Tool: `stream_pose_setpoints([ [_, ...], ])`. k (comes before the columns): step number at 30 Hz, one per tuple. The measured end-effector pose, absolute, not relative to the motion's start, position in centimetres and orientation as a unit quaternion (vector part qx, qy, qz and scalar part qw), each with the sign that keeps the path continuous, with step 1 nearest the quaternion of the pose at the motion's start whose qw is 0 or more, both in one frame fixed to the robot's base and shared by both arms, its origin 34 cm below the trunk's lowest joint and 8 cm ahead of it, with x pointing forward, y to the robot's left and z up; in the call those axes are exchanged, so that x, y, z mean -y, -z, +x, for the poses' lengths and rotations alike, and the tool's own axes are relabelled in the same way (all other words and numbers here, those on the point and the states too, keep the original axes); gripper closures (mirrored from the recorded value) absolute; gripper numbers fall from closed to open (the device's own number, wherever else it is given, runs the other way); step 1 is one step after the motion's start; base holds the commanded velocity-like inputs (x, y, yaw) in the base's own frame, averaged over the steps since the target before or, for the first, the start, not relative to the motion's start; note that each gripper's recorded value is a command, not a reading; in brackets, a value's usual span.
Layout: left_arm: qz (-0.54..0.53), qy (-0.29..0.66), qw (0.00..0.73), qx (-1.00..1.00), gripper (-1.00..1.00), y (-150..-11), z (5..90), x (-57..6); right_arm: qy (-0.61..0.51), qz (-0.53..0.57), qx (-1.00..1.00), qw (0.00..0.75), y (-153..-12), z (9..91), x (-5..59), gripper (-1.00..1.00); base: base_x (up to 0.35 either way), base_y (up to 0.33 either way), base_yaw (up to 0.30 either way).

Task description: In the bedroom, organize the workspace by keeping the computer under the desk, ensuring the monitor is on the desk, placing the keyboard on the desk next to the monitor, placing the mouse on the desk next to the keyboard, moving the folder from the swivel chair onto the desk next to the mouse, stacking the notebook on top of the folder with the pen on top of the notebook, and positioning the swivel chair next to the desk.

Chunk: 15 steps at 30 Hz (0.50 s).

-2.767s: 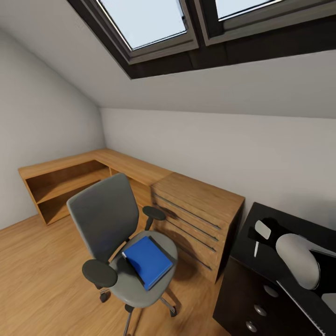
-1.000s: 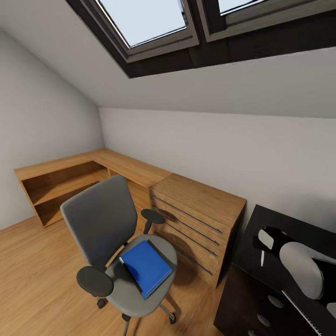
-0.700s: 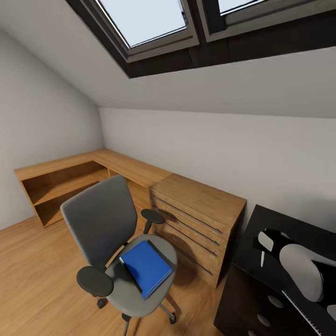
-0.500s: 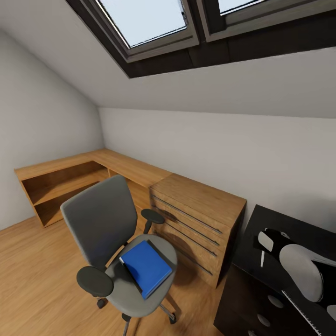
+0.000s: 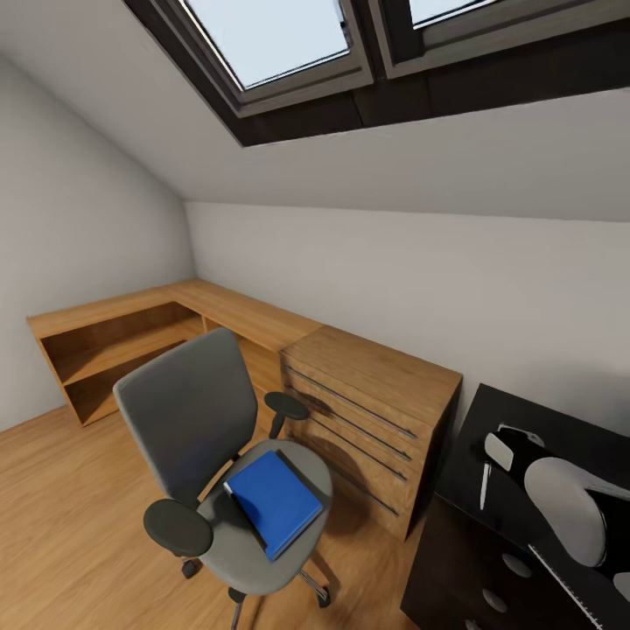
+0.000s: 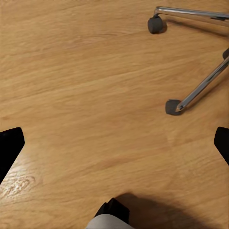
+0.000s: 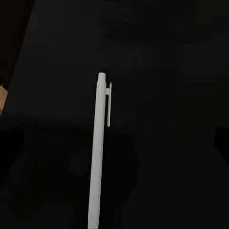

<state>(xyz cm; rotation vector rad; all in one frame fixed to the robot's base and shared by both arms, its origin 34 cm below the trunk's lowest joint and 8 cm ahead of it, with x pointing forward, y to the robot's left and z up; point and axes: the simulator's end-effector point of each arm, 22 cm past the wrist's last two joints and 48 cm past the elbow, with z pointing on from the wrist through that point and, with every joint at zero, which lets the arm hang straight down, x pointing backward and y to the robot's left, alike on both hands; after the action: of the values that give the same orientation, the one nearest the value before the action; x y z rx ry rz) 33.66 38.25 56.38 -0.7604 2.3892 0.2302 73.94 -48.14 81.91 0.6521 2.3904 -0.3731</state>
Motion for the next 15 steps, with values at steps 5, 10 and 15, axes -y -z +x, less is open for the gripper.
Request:
stream_pose_setpoints([
  [5, -0.286, -0.086, 0.307, -0.904, -1.00, -56.4, 33.7, -38.2, 0.149, 0.259, -0.873, 0.386, -86.0, 77.3, 48.7, -1.00, 0.000, 0.000, 0.027],
  [10, -0.286, -0.087, 0.306, -0.904, -1.00, -56.4, 33.6, -38.2, 0.178, 0.282, -0.832, 0.444, -92.0, 80.6, 46.1, -1.00, 0.000, 0.000, 0.209],
  [15, -0.286, -0.087, 0.306, -0.904, -1.00, -56.3, 33.6, -38.1, 0.198, 0.313, -0.805, 0.463, -95.6, 81.5, 41.0, -1.00, 0.000, 0.000, 0.271],
])
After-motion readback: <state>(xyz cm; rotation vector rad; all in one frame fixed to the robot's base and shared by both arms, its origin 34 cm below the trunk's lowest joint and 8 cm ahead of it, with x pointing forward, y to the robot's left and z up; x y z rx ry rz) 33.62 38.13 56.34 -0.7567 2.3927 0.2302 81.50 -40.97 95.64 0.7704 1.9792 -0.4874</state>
